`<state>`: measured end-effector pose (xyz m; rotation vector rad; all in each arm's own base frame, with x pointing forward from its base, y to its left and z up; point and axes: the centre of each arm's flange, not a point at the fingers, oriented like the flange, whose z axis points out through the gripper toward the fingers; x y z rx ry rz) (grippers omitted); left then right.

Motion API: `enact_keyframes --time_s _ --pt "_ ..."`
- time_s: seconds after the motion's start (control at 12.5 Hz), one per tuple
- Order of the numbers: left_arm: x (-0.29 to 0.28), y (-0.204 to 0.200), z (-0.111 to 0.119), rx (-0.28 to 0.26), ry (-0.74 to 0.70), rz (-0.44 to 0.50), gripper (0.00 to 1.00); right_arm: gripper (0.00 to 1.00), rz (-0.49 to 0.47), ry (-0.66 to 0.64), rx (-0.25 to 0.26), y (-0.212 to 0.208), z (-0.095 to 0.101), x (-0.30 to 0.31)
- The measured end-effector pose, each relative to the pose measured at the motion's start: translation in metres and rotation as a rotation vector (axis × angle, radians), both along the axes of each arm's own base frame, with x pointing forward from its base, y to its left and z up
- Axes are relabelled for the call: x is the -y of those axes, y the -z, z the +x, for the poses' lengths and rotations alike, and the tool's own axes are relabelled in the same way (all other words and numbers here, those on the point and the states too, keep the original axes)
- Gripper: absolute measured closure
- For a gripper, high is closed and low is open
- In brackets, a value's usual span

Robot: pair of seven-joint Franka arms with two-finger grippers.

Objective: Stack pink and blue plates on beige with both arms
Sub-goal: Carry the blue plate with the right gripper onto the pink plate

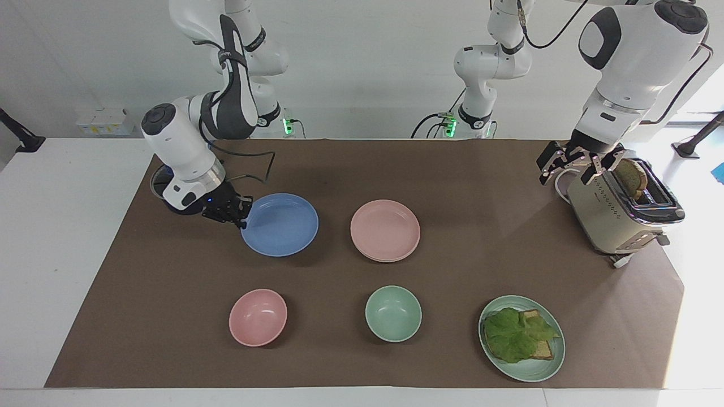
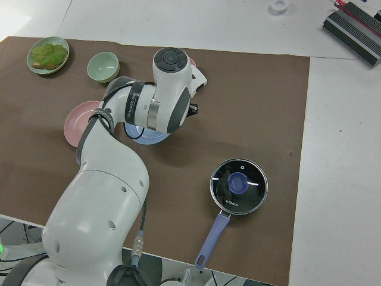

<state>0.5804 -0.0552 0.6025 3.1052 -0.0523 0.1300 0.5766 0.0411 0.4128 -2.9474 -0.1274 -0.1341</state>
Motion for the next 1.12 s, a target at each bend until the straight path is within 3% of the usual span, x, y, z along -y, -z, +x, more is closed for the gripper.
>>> enact_keyframes --time_s 0.48,1.12 --pt "0.0 0.0 0.0 -0.001 0.0 0.0 0.0 0.96 0.039 0.087 0.016 -0.003 -0.01 -0.149" --pt "0.0 0.0 0.0 -0.001 0.0 0.0 0.0 0.96 0.037 0.087 -0.008 0.052 -0.025 -0.227"
